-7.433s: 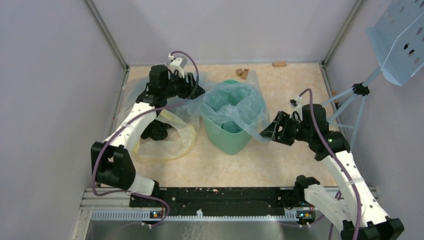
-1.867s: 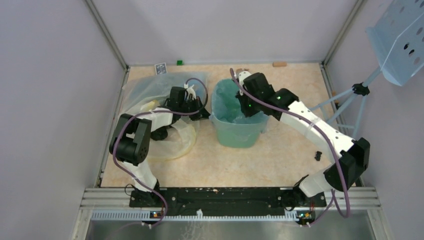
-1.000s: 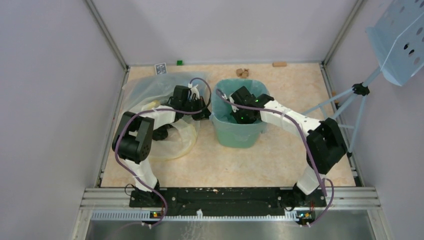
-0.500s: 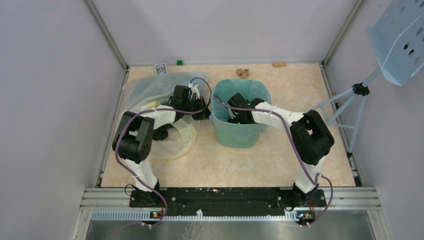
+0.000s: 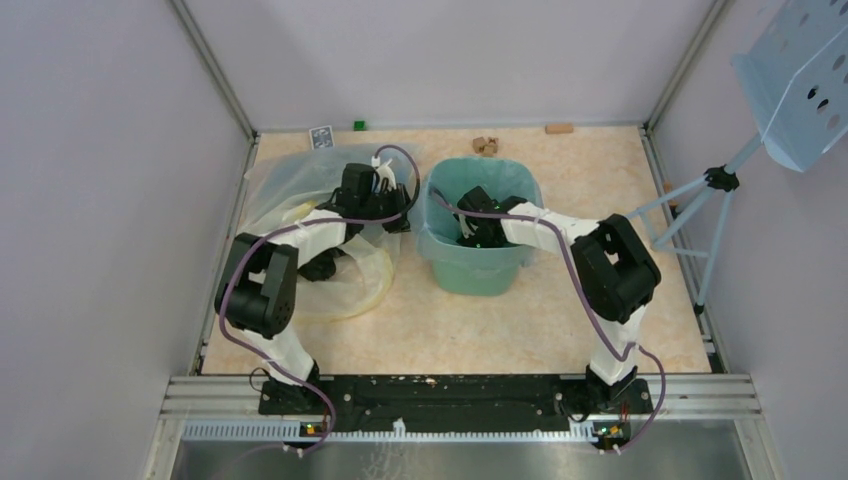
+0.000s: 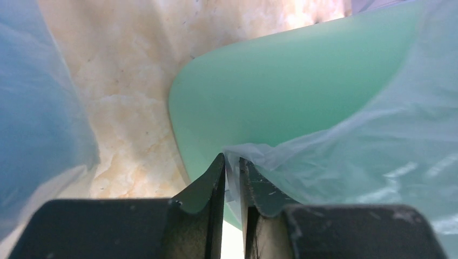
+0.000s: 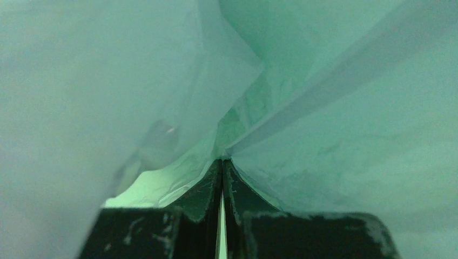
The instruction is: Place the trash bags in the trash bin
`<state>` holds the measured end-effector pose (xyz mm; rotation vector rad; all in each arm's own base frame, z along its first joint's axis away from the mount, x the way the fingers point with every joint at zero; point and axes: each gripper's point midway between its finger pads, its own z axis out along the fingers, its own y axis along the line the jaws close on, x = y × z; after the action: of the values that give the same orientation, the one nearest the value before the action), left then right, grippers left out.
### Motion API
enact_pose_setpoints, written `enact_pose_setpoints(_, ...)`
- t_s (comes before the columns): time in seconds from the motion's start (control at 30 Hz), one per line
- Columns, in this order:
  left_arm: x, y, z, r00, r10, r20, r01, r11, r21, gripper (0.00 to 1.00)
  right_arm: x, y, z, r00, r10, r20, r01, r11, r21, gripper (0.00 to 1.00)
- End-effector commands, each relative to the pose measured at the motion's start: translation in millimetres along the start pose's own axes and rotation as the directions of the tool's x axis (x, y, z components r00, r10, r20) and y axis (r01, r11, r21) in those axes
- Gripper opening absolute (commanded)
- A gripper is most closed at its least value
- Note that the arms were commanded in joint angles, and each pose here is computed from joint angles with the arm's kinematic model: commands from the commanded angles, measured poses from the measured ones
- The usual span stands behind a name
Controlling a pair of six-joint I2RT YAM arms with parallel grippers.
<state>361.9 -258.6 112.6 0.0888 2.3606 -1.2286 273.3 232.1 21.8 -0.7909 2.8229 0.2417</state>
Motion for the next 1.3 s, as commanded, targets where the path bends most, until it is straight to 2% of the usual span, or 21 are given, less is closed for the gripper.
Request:
enact_pose_setpoints(0.0, -20.7, -32.5, -17.6, 0.996, 0.059, 0.073, -0.062, 0.997, 0.047, 0.22, 17.0, -10.0, 19.1, 0.996, 0.042, -0.075, -0.039, 0.998, 0.042, 0.00)
enact_pose_setpoints(0.13, -17.2, -31.0, -17.9, 0.996, 0.056, 0.065, -0.059, 0.997, 0.046, 0.23, 18.9, -13.6, 24.9, 0.995, 0.057, -0.087, -0.052, 0.997, 0.061, 0.00)
enact_pose_setpoints(0.2, -15.9, -29.1, -17.5, 0.996, 0.057, 0.063, -0.060, 0.997, 0.043, 0.20, 17.7, -13.3, 25.0, 0.995, 0.054, -0.087, -0.049, 0.997, 0.060, 0.00)
enact_pose_setpoints(0.3, -14.1, -23.2, -15.9, 0.997, 0.058, 0.059, -0.059, 0.998, 0.029, 0.11, 5.9, -10.5, 10.5, 0.998, 0.050, -0.026, -0.048, 0.998, 0.049, 0.00)
enact_pose_setpoints(0.5, -6.3, -5.3, -8.5, 0.998, 0.053, 0.039, -0.053, 0.999, -0.014, 0.00, -16.6, -3.3, -32.7, 0.994, 0.036, 0.099, -0.039, 0.999, 0.027, 0.00)
enact_pose_setpoints(0.73, -3.2, 2.6, -3.7, 0.998, 0.051, 0.027, -0.050, 0.998, -0.027, 0.00, -28.0, 7.6, -72.7, 0.978, 0.020, 0.207, -0.019, 1.000, -0.005, 0.00)
enact_pose_setpoints(1.0, -5.8, 10.0, -11.7, 0.996, 0.080, 0.028, -0.077, 0.992, -0.101, 0.23, -60.1, 8.1, -138.7, 0.926, 0.012, 0.377, -0.019, 1.000, 0.015, 0.00)
enact_pose_setpoints(1.17, -17.3, 30.4, -32.6, 0.989, 0.131, 0.073, -0.106, 0.956, -0.272, 0.41, -86.0, 9.1, -204.3, 0.843, -0.001, 0.538, -0.018, 0.999, 0.030, 0.00)
enact_pose_setpoints(1.27, -24.8, 30.4, -47.7, 0.981, 0.159, 0.109, -0.116, 0.939, -0.323, 0.52, -93.5, 7.4, -234.4, 0.800, -0.002, 0.601, -0.029, 0.999, 0.043, 0.00)
